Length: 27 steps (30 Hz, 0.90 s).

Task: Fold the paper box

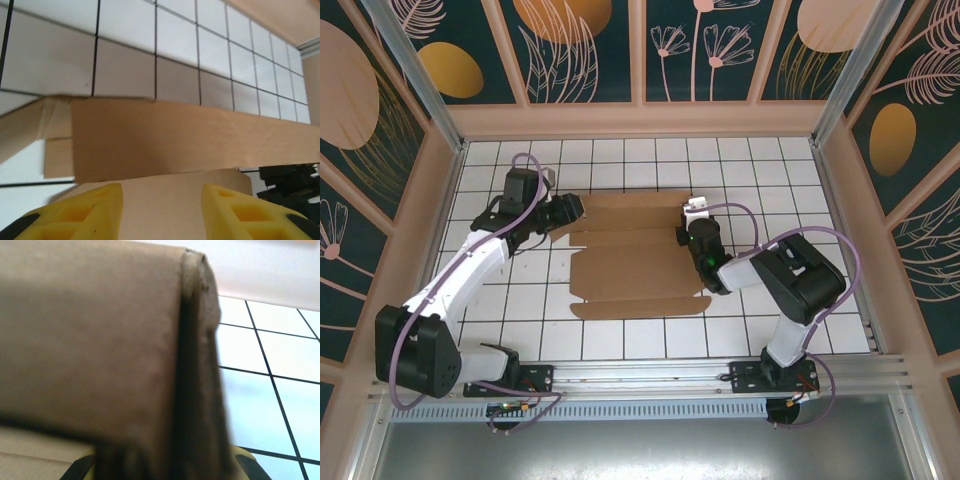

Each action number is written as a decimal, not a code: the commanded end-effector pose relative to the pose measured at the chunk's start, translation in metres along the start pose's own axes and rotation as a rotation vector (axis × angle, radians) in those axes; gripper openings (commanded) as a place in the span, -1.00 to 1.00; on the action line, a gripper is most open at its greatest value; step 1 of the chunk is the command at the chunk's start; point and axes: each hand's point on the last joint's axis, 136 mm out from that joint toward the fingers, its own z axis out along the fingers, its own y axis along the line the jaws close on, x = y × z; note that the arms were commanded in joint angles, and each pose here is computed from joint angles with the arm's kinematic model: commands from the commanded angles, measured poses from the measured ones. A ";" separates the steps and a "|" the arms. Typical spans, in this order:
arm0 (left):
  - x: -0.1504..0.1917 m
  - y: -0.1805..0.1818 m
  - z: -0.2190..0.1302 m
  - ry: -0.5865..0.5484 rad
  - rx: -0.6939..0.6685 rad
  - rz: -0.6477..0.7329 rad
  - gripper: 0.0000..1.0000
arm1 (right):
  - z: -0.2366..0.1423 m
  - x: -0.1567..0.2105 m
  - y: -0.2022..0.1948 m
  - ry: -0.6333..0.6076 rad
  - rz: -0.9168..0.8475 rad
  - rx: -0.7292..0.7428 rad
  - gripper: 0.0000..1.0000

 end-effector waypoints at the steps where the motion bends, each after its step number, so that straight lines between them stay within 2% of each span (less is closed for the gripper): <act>1: -0.003 0.006 0.011 -0.016 0.031 -0.031 -0.08 | -0.005 -0.003 -0.003 -0.018 0.007 0.017 -1.00; 6: -0.002 0.010 0.021 -0.006 0.068 -0.064 -0.08 | -0.006 0.001 -0.001 -0.011 0.003 0.008 -1.00; 10: -0.015 -0.002 -0.001 -0.057 0.080 -0.020 -0.12 | -0.007 0.002 -0.003 -0.007 -0.007 0.017 -1.00; 14: -0.019 -0.005 -0.029 -0.104 0.046 0.021 -0.23 | -0.007 0.003 -0.003 -0.007 -0.011 0.021 -1.00; 15: -0.030 -0.014 -0.041 -0.142 0.057 0.035 -0.27 | -0.007 0.004 -0.003 -0.005 -0.012 0.022 -1.00; 18: -0.038 -0.020 -0.052 -0.165 0.045 0.058 -0.48 | -0.005 0.005 -0.001 -0.002 -0.015 0.020 -1.00; 21: -0.045 -0.031 -0.045 -0.152 0.090 0.066 -0.46 | -0.005 0.006 0.002 0.001 -0.016 0.012 -1.00; 25: -0.044 -0.053 -0.014 -0.061 0.220 0.037 -0.47 | -0.004 0.008 0.004 0.007 -0.010 0.011 -1.00; 27: -0.041 -0.061 0.001 -0.035 0.238 0.042 -0.51 | -0.004 0.008 0.004 0.011 -0.009 0.007 -1.00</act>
